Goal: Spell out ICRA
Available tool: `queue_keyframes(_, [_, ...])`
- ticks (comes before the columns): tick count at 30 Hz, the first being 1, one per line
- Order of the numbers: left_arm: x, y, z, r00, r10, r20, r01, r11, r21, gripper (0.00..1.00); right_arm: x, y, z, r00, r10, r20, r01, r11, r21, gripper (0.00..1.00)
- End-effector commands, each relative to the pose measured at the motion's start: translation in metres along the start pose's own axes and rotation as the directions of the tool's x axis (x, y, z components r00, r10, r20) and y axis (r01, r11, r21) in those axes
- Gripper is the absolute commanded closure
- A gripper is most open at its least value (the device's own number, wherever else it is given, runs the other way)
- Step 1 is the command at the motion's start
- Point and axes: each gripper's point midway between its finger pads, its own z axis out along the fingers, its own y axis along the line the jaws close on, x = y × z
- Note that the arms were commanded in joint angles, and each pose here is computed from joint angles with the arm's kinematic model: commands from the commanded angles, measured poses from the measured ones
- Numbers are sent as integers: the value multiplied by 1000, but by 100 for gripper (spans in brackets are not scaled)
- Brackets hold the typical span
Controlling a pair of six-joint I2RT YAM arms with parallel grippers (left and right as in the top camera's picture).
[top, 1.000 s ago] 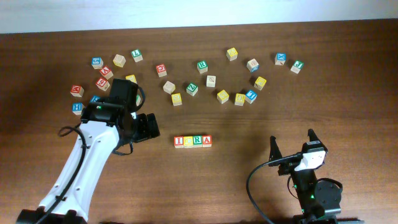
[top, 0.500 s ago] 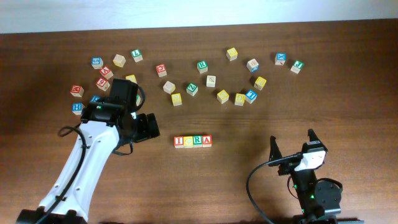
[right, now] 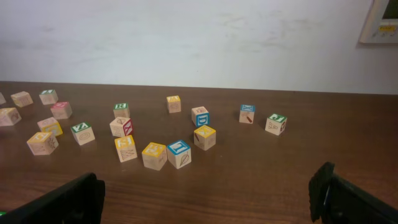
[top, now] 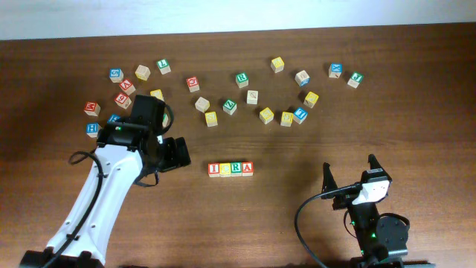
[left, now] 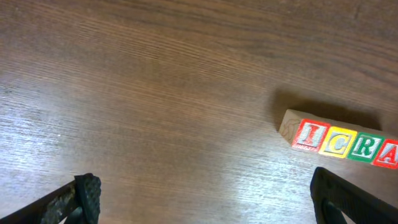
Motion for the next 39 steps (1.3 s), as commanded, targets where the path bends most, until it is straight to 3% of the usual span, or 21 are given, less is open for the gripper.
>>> queue_keyframes(1, [-6, 4, -5, 1000, 1, 29, -1, 1000, -17, 1, 2, -4, 0, 1000, 12, -1, -12, 1000, 22, 2])
queue_keyframes(15, [-4, 13, -23, 989, 93, 115, -90, 995, -33, 1, 2, -4, 0, 1000, 12, -1, -12, 1000, 22, 2])
queue_keyframes(21, [-6, 10, -27, 957, 143, 252, -151, 988, 13, 1, 2, -4, 0, 1000, 12, -1, -12, 1000, 22, 2])
queue_keyframes(24, [-3, -1, -32, 917, 221, 331, -257, 964, 69, 1, 2, -4, 0, 1000, 12, -1, -12, 1000, 22, 2])
queue_keyframes(34, [32, 40, -33, 888, 118, 444, -171, 982, 79, 1, 2, -4, 0, 1000, 12, -1, -12, 1000, 22, 2])
queue_keyframes(39, [47, 46, -49, 815, 96, 572, -184, 978, 98, 1, 2, -4, 0, 1000, 12, -1, -12, 1000, 22, 2])
